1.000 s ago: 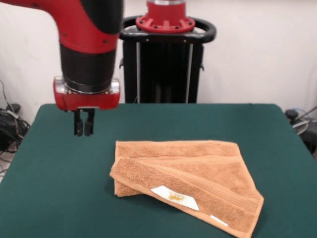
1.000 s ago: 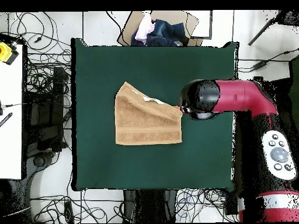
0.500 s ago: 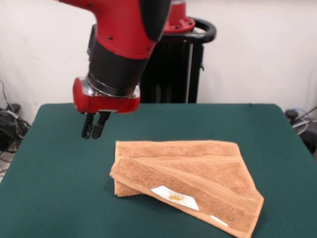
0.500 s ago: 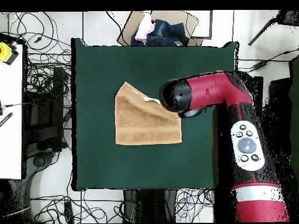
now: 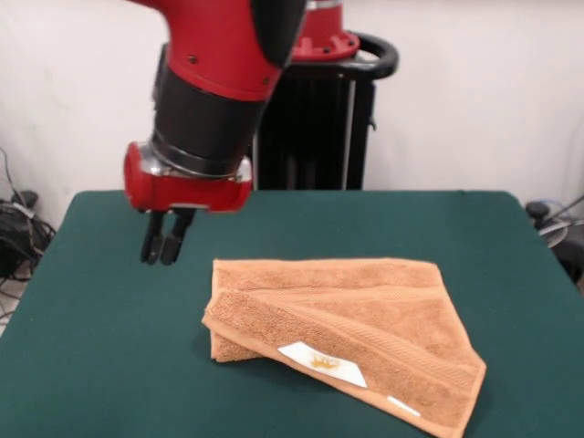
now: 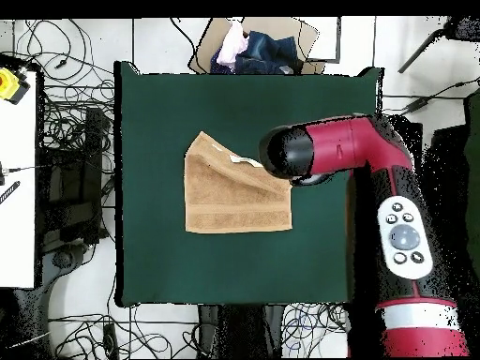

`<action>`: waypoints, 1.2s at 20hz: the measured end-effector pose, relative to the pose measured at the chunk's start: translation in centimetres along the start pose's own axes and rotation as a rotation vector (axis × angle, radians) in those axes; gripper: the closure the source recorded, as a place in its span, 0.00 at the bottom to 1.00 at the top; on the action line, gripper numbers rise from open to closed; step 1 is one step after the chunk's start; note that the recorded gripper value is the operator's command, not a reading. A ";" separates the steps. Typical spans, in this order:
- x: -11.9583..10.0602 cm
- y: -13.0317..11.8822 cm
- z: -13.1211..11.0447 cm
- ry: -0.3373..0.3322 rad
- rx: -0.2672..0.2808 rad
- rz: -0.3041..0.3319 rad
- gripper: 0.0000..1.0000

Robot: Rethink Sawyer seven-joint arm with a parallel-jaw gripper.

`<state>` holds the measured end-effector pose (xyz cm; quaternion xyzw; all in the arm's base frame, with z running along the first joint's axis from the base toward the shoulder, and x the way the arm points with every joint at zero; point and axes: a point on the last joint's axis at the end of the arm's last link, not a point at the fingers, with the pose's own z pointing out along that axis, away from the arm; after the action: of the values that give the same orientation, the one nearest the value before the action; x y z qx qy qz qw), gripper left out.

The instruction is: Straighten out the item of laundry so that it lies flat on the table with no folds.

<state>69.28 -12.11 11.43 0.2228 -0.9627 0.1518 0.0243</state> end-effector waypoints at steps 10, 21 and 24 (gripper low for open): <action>2.2 -4.4 3.5 -0.227 0.090 0.049 1.00; 1.6 1.2 5.5 -0.183 0.214 -0.170 1.00; 1.2 1.9 5.1 -0.182 0.212 -0.174 1.00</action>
<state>67.44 -12.52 6.13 0.3196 -0.9165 0.2291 -0.0738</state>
